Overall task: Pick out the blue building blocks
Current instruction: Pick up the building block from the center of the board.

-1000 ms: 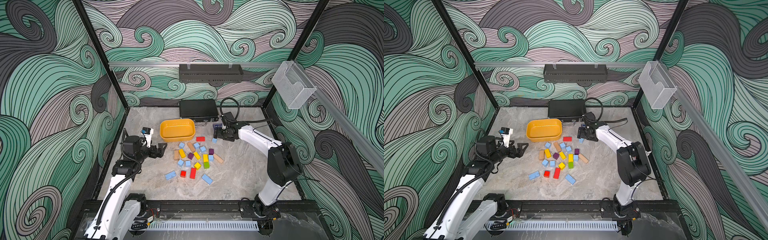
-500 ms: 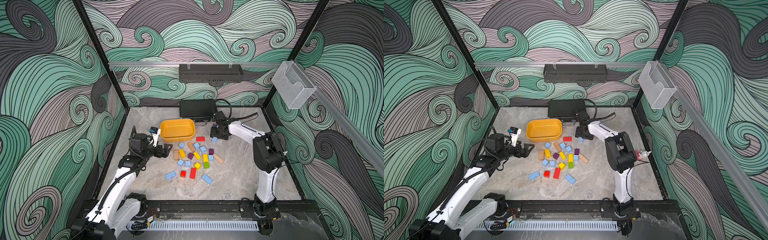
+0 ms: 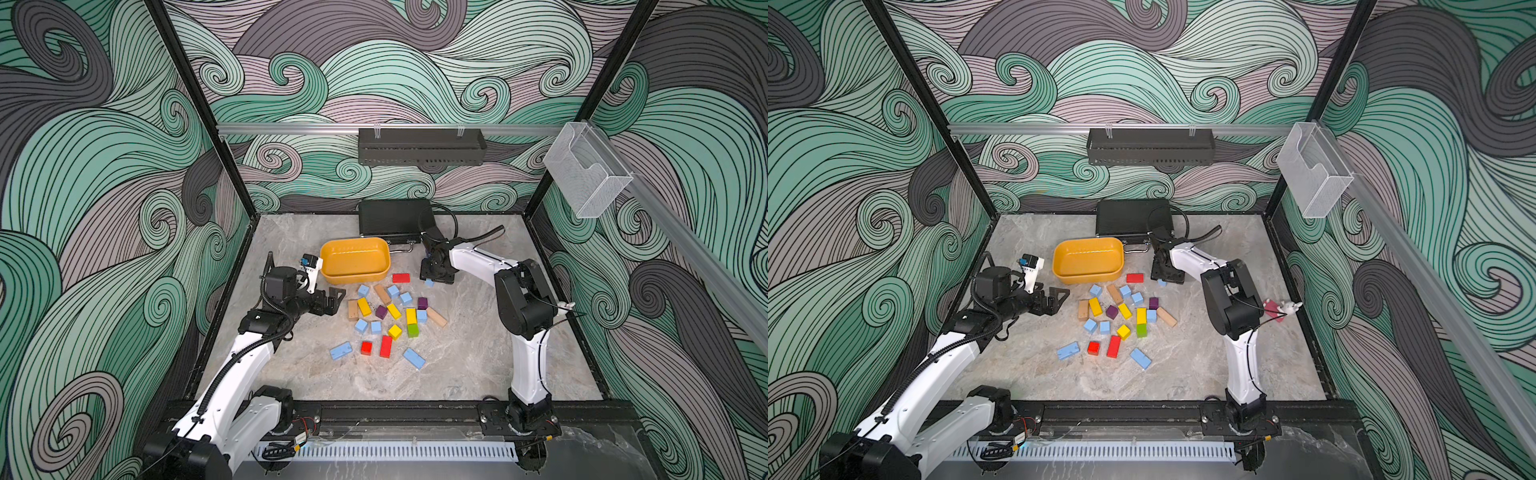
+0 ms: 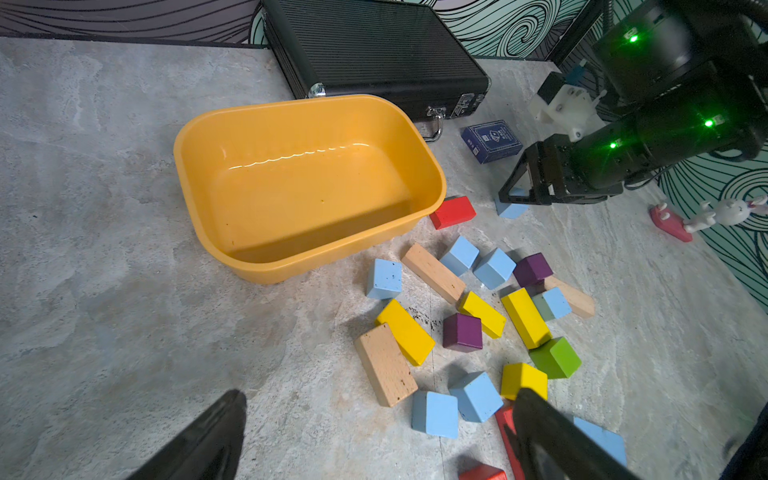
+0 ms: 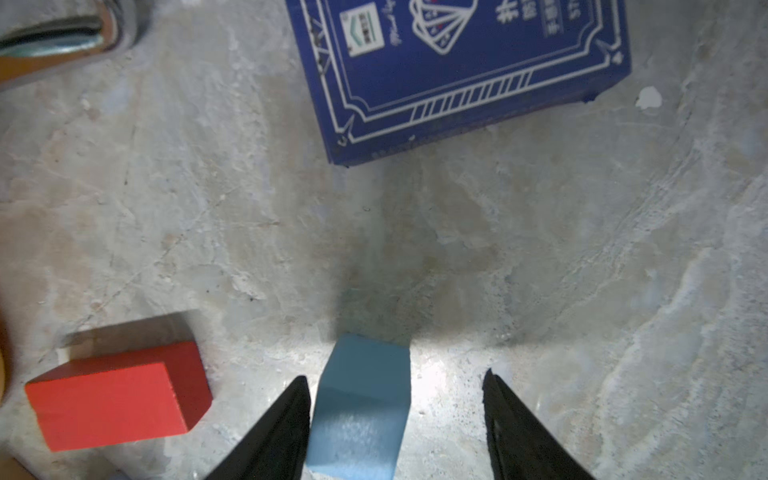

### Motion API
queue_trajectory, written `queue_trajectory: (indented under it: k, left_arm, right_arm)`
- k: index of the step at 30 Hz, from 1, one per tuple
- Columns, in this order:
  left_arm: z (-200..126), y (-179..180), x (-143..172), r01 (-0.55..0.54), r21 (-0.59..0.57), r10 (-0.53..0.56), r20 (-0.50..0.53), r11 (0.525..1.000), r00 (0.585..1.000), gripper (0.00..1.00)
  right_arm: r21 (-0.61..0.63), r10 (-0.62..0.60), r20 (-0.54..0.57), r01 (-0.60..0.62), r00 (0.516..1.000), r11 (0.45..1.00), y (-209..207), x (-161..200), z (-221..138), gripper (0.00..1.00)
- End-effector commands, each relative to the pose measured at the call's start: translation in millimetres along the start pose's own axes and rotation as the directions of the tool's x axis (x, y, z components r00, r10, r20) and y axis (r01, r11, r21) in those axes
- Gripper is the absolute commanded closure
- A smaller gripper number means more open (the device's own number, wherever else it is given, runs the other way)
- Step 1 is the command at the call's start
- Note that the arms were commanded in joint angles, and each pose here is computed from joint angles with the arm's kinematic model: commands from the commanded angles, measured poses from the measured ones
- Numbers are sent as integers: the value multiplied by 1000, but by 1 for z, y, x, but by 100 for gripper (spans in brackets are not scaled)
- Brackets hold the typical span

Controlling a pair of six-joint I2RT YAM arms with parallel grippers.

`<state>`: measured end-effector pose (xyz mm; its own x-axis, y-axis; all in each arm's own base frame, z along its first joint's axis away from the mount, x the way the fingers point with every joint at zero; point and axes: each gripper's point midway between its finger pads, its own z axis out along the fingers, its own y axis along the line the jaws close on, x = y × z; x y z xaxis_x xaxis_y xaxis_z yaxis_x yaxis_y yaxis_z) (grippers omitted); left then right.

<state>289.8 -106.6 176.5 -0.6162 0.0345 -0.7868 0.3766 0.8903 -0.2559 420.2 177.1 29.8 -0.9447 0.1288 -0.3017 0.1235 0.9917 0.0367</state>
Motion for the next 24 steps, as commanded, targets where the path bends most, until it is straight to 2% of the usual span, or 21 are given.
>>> queue_trajectory:
  k: [1,14,24]
  left_arm:
    - [-1,-1,-7,-9,-7,9,15,1000,1000,2]
    - [-4,-1,-7,-11,-15,11,15,1000,1000,1]
    - [-11,-1,-13,-4,-31,5,35,1000,999,1]
  right_arm:
    - [21,9,2,-9,1000,1000,-1,-2,1,37]
    - [6,-6,-31,6,999,1000,-1,8,4,58]
    - [-11,-18,-32,18,999,1000,-1,11,-3,68]
